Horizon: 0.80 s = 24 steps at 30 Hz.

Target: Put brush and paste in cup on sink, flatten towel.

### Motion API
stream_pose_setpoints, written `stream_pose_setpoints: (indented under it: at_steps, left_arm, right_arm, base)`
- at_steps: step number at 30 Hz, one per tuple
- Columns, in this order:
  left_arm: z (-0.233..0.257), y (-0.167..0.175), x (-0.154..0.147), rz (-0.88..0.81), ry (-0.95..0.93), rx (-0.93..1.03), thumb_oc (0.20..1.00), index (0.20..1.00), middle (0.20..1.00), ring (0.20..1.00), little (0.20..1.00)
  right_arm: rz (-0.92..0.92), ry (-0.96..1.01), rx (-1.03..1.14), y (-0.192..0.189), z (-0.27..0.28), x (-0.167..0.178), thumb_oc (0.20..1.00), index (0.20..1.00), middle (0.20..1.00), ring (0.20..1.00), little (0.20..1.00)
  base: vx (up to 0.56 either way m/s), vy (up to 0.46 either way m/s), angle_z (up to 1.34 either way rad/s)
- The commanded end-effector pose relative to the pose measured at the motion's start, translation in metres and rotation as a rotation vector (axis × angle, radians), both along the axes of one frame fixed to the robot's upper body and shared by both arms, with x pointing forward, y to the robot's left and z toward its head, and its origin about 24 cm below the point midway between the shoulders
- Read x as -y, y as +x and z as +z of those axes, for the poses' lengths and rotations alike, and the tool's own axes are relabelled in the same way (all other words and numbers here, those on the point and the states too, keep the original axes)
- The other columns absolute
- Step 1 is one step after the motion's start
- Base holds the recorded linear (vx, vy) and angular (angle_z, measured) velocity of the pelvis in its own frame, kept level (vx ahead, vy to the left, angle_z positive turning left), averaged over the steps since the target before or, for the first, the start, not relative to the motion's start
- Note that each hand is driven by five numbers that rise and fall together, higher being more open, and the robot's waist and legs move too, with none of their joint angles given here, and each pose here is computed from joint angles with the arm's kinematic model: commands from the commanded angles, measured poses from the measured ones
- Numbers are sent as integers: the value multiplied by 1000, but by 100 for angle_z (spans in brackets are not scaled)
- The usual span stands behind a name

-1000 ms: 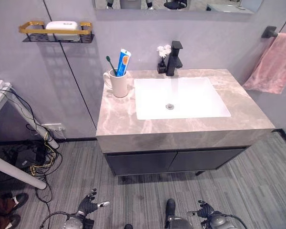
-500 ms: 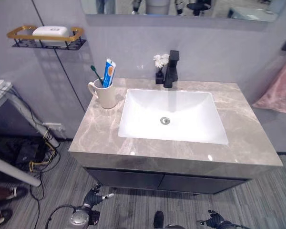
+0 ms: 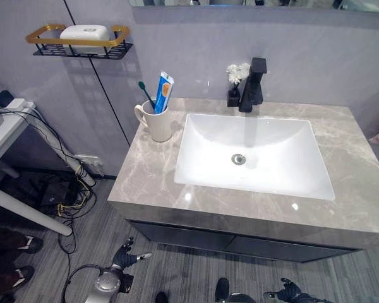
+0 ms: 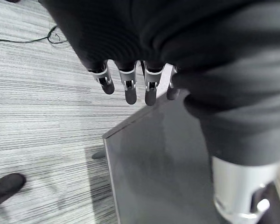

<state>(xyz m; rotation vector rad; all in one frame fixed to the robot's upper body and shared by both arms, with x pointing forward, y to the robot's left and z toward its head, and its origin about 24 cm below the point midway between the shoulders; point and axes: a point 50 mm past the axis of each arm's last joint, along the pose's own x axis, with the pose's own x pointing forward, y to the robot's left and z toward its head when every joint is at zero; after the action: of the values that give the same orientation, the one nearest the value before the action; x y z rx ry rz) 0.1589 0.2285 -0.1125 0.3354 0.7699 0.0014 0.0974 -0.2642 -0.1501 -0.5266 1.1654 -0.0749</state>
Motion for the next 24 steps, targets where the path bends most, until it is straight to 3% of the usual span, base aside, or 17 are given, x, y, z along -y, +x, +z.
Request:
stream_pose_setpoints:
  at_steps: [1, 7, 11, 19, 24]
  left_arm:
    - [12, 6, -16, -28, 75, 68, 1000, 1000, 1000, 1000, 1000]
    - [20, 5, -21, 31, 8, 107, 1000, 1000, 1000, 1000, 1000]
    - [36, 9, -20, -54, 1, 167, 1000, 1000, 1000, 1000, 1000]
    - [77, 9, -40, -83, -27, 299, 1000, 1000, 1000, 1000, 1000]
    - [128, 15, -65, -49, -47, 495, 1000, 1000, 1000, 1000, 1000]
  right_arm:
    - [49, 18, 10, 8, -1, -10, 1000, 1000, 1000, 1000, 1000]
    - [30, 34, 39, 15, 1, -10, 1000, 1000, 1000, 1000, 1000]
    - [16, 31, 50, 20, 4, -5, 1000, 1000, 1000, 1000, 1000]
    - [-55, 38, 59, 19, 7, 7, 1000, 1000, 1000, 1000, 1000]
    - [-48, 21, 36, 14, 8, 14, 1000, 1000, 1000, 1000, 1000]
  base:
    - [1, 148, 9]
    - [-25, 150, 8]
    - [-37, 139, 18]
    - [12, 39, 20]
    - [38, -80, 1]
